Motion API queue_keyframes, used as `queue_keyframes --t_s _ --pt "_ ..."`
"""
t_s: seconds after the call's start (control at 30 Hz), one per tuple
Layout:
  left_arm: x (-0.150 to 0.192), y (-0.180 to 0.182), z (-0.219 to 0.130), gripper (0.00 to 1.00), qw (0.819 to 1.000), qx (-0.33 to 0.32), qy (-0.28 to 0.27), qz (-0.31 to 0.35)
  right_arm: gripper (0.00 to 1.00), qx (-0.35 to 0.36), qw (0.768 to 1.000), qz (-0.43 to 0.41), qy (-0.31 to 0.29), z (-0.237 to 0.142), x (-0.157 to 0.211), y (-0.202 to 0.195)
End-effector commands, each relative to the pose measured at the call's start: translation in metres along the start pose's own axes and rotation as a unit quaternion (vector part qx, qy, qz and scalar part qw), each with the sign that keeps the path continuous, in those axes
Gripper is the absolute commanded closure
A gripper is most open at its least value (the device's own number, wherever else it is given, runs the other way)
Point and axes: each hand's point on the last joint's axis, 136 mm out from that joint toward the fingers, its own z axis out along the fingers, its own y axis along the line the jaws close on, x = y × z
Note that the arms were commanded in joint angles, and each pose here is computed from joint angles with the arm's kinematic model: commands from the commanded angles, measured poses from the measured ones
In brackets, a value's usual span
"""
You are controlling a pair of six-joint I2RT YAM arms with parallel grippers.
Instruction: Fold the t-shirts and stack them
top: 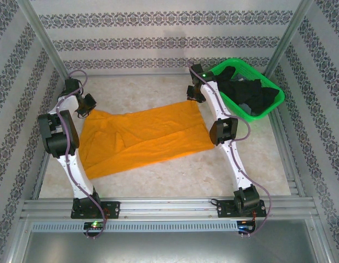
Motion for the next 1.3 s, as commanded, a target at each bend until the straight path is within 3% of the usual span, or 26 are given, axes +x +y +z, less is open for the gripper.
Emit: queue_keyframes --t_s 0.0,0.1,0.3,0.53,0.8,1.0,1.13,1.27 --pt "-0.004 -0.01 0.001 1.0 1.0 0.016 -0.004 -0.001 0.68 0.003 1.0 0.009 0.008 0.013 0.001 -0.008" --pt "-0.003 -0.011 0.003 1.0 1.0 0.018 0.0 -0.002 0.74 0.005 1.0 0.007 0.016 0.016 0.005 -0.009" --pt "-0.001 -0.013 0.004 1.0 1.0 0.023 0.004 0.001 1.0 0.008 1.0 -0.029 -0.008 0.0 -0.004 -0.006" --pt "0.008 -0.019 -0.003 1.0 0.999 0.017 0.01 0.03 1.0 -0.019 0.989 -0.143 -0.043 -0.05 -0.015 0.019" --pt "0.023 -0.015 -0.017 1.0 0.998 0.005 0.042 0.054 1.0 -0.044 0.992 -0.119 -0.009 -0.113 -0.014 -0.011" --pt "0.034 -0.014 -0.014 1.0 0.998 0.013 0.059 0.035 1.0 -0.044 0.993 -0.1 0.034 -0.152 0.022 -0.02" --pt "0.035 -0.014 -0.013 1.0 0.998 0.015 0.058 0.035 1.0 -0.038 0.993 -0.108 0.021 -0.162 0.028 -0.018" --pt "0.036 -0.016 -0.017 1.0 0.998 0.024 0.051 0.031 1.0 -0.048 0.996 -0.079 -0.01 -0.145 0.043 -0.025"
